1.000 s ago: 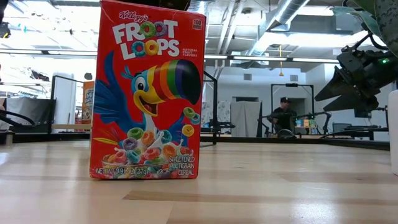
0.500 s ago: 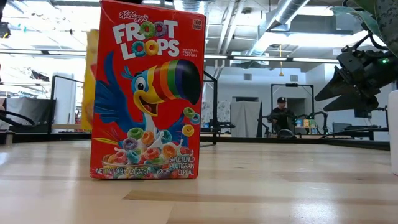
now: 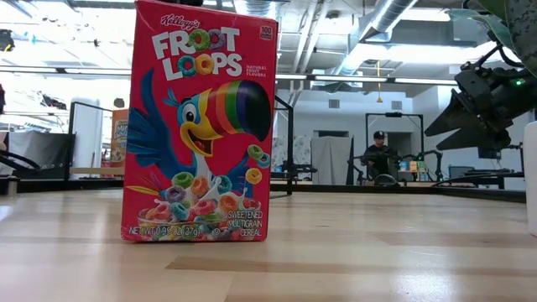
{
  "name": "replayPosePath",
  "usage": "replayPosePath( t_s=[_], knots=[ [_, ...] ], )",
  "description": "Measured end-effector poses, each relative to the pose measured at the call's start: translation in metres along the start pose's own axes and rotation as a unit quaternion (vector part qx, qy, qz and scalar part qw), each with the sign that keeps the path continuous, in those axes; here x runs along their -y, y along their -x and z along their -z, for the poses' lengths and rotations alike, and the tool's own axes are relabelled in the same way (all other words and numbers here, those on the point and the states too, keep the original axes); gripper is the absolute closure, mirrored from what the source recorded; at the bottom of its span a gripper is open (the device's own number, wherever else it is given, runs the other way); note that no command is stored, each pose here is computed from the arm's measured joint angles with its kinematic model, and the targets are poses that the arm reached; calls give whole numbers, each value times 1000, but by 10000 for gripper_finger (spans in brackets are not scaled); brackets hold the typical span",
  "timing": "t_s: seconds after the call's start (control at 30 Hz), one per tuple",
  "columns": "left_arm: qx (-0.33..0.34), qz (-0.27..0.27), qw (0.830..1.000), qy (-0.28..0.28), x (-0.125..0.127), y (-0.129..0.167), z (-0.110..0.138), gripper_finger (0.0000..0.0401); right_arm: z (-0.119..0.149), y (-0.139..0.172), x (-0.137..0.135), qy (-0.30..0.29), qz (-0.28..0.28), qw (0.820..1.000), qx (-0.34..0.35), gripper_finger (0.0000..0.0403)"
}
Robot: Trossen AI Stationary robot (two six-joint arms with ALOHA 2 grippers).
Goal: Stack cereal on shelf
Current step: Put the top yellow cereal box aligned with the other yellow cereal box on the shelf
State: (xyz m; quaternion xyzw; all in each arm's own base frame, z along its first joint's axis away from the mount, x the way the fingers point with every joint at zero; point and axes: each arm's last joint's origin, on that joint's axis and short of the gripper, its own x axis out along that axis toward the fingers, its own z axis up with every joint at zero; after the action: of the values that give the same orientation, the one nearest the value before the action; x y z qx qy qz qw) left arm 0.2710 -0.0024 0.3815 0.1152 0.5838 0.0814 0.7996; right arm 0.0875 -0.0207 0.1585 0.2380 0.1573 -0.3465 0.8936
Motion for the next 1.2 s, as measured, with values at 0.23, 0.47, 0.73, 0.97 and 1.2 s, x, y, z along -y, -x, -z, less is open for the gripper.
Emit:
replayPosePath(
  t_s=[0.23, 0.47, 0.73, 0.97, 1.2],
  knots=[
    [-27, -20, 996, -78, -64, -9, 17, 259, 0, 0, 0, 0, 0, 1000, 0, 86],
    [-2, 4, 998, -60, -110, -21, 27, 259, 0, 0, 0, 0, 0, 1000, 0, 86],
    [-26, 46, 992, -117, -118, -46, 36, 259, 0, 0, 0, -1, 0, 1000, 1, 86],
    [-52, 50, 983, -168, -112, -77, 42, 259, 0, 0, 0, -1, 3, 1000, 3, 86],
    [-34, 30, 979, -200, -112, -91, 39, 259, 0, 0, 0, -2, 3, 1000, 4, 86]
  ],
)
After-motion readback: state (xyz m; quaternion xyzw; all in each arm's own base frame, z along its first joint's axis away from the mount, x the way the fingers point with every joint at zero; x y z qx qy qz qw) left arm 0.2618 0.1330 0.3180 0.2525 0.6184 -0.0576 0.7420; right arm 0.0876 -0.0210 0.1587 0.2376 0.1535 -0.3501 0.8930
